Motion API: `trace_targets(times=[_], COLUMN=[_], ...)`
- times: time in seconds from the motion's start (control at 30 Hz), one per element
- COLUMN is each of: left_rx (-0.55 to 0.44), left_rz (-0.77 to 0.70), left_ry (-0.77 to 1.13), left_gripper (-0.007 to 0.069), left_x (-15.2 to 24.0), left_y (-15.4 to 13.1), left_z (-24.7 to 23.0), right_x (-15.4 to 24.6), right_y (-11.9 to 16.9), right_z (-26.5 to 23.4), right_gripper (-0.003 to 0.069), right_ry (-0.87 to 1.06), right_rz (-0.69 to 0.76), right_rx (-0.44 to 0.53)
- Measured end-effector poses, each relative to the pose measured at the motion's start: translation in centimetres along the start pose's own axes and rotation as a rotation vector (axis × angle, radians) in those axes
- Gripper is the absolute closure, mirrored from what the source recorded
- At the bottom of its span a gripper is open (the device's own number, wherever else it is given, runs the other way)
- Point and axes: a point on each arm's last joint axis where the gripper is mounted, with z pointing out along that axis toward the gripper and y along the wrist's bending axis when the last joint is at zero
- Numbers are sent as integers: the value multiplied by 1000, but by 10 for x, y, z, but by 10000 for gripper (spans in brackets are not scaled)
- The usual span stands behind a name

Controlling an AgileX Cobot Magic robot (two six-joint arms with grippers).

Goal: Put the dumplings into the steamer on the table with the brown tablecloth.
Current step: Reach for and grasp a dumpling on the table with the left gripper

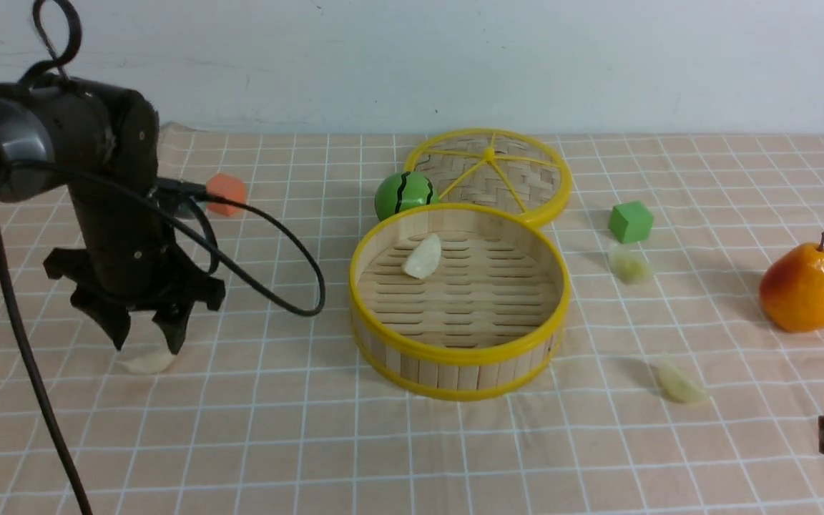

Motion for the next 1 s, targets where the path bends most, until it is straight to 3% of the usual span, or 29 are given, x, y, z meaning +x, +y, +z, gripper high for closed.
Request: trace_targets(times=[0.33,0.57,0.73,0.87,1.0], left_rx=[-25,8,45,47,36], left_rz=[10,-10,-30,-33,-80], left_ry=[66,25,-40,-58,-39], left_gripper=[533,639,633,562,359], left_x=[-1,-1,-1,-2,-3], left_y=[0,-1,-3,-3,-3], left_z=[24,10,-11,-12,-4], right_x=[0,0,0,0,0], right_y=[0,0,0,0,0], right_z=[0,0,0,0,0], right_gripper=[580,578,574,571,568], right_ry=[-1,0,0,0,0], right_rz=[3,5,4,4,5], right_rx=[-2,-2,-2,-2,-2])
